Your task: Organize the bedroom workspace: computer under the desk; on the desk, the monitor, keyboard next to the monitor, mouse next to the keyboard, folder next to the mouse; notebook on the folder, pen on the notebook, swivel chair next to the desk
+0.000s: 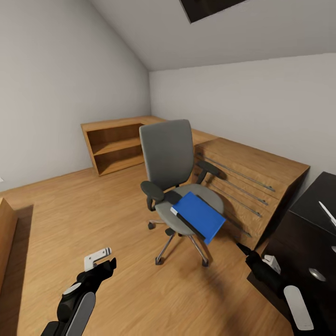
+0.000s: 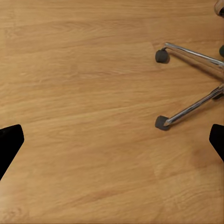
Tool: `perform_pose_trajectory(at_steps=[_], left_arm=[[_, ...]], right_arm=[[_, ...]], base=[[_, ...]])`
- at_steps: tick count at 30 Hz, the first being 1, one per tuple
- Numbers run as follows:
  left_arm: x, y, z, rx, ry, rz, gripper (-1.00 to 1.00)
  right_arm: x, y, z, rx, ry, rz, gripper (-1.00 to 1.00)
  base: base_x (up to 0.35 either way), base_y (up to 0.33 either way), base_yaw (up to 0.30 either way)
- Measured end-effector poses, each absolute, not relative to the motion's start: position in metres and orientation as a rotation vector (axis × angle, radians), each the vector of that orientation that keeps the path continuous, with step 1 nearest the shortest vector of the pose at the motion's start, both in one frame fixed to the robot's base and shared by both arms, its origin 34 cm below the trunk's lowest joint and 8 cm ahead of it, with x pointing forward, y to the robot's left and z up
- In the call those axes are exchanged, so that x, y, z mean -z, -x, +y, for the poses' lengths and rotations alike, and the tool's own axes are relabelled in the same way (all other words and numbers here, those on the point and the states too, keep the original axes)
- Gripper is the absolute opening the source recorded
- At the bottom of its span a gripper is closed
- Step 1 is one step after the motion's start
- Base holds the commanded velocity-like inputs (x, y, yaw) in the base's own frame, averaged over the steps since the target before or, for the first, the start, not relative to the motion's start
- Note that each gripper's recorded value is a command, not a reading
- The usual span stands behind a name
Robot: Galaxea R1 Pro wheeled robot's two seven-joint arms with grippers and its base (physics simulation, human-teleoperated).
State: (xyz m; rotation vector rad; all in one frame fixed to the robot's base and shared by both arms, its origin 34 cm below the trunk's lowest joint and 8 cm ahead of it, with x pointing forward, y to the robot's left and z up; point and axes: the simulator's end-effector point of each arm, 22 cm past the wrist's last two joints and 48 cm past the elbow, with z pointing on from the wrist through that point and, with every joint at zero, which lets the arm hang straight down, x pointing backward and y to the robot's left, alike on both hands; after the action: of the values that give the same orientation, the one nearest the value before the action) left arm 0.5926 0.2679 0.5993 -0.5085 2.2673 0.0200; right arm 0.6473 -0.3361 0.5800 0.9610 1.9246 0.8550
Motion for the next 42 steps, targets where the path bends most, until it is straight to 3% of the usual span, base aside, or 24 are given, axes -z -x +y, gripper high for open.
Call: perform_pose_trajectory(at_steps=[25,36,42], left_arm=[[-0.558,-0.587,0.261,0.025,0.506,2.246,1.0],[-0.543,-0.572,0.197,0.596,0.308,2.334,1.0],[-0.532,-0.567,0.195,0.636,0.286,2.334,1.0]], right_arm=[[-0.511,-0.628,-0.319,-0.94,-0.981,1.937,1.0],[-0.492,-0.622,-0.31,-1.004,-0.964,1.935,1.0],[-0.48,-0.619,-0.309,-1.007,-0.961,1.932,1.0]], base=[[0.0,0.0,0.0],[0.0,0.0,0.0],[0.0,0.0,0.0]])
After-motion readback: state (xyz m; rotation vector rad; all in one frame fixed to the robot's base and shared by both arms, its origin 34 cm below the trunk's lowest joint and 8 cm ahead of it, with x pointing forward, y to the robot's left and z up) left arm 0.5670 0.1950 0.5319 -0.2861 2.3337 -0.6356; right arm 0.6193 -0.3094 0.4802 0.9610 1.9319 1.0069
